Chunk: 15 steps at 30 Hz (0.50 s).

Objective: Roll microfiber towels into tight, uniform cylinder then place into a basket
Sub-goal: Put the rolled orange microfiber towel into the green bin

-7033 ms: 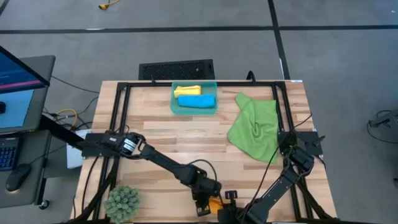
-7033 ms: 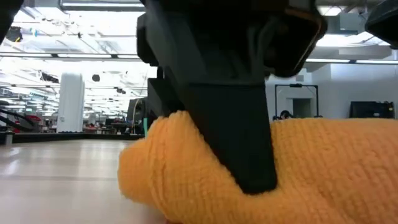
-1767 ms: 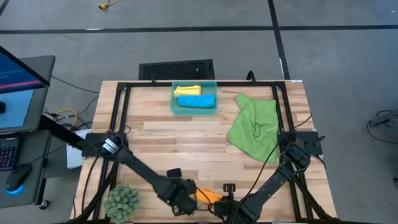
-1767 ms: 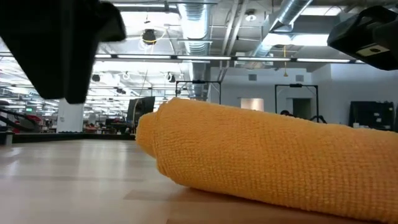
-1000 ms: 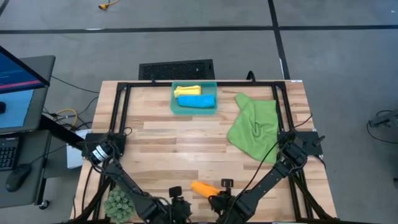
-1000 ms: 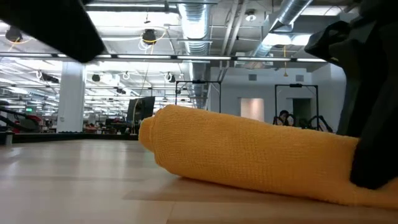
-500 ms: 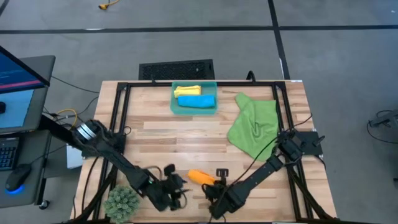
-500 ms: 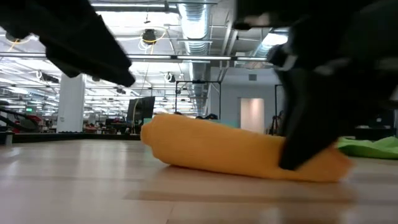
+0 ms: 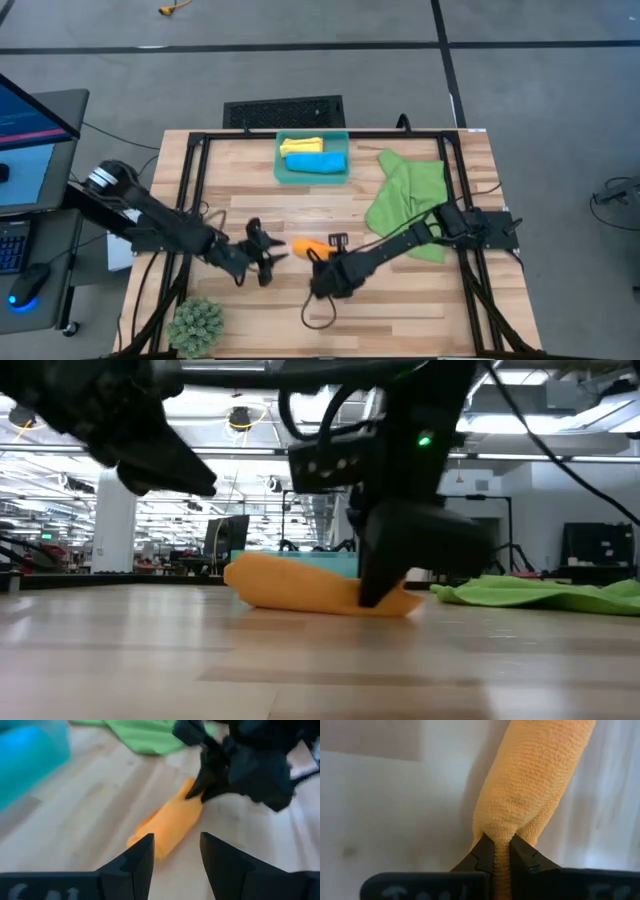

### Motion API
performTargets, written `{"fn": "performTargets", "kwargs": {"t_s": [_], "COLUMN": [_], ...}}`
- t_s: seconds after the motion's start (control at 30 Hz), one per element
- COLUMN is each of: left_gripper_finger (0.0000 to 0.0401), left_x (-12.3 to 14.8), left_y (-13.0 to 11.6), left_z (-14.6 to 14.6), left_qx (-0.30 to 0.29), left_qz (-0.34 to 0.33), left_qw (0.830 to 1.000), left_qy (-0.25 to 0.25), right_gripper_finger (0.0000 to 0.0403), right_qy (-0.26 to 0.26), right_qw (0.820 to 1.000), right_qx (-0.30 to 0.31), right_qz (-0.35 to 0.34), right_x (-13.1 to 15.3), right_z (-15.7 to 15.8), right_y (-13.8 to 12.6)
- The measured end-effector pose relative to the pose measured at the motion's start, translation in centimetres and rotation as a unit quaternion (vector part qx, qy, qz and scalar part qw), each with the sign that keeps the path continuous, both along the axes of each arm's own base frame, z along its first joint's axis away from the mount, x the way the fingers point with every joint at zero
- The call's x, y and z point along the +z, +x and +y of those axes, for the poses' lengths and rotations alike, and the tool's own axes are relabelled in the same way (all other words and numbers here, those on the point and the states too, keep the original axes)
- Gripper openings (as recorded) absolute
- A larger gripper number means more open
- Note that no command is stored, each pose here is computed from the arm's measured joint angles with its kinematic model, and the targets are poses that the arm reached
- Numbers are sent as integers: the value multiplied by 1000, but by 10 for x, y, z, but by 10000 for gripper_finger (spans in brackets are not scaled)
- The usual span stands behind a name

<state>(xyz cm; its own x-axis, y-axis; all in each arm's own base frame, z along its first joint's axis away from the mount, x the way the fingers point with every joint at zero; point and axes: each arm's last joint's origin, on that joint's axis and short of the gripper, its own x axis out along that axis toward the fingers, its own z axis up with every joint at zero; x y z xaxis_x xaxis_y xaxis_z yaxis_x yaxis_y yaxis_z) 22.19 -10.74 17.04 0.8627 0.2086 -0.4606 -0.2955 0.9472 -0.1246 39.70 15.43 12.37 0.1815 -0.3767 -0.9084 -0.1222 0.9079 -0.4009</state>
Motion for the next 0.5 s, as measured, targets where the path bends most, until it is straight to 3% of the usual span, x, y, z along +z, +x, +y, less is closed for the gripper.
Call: {"fn": "performTargets", "kwargs": {"t_s": [0.17,0.5], "left_gripper_finger": [151,151], "left_x": [24,54], "left_y": [-12,-27], "left_z": [25,40], "left_qx": [5,12], "left_qz": [-40,-89], "left_qw": [999,995], "left_qy": [-9,42], "right_gripper_finger": [41,39], "right_qy": [-7,-12], "right_qw": [1000,998], "right_qx": [9,48], "right_qz": [16,48], "right_x": [0,1], "right_z": [-28,-64], "right_y": [10,20]}}
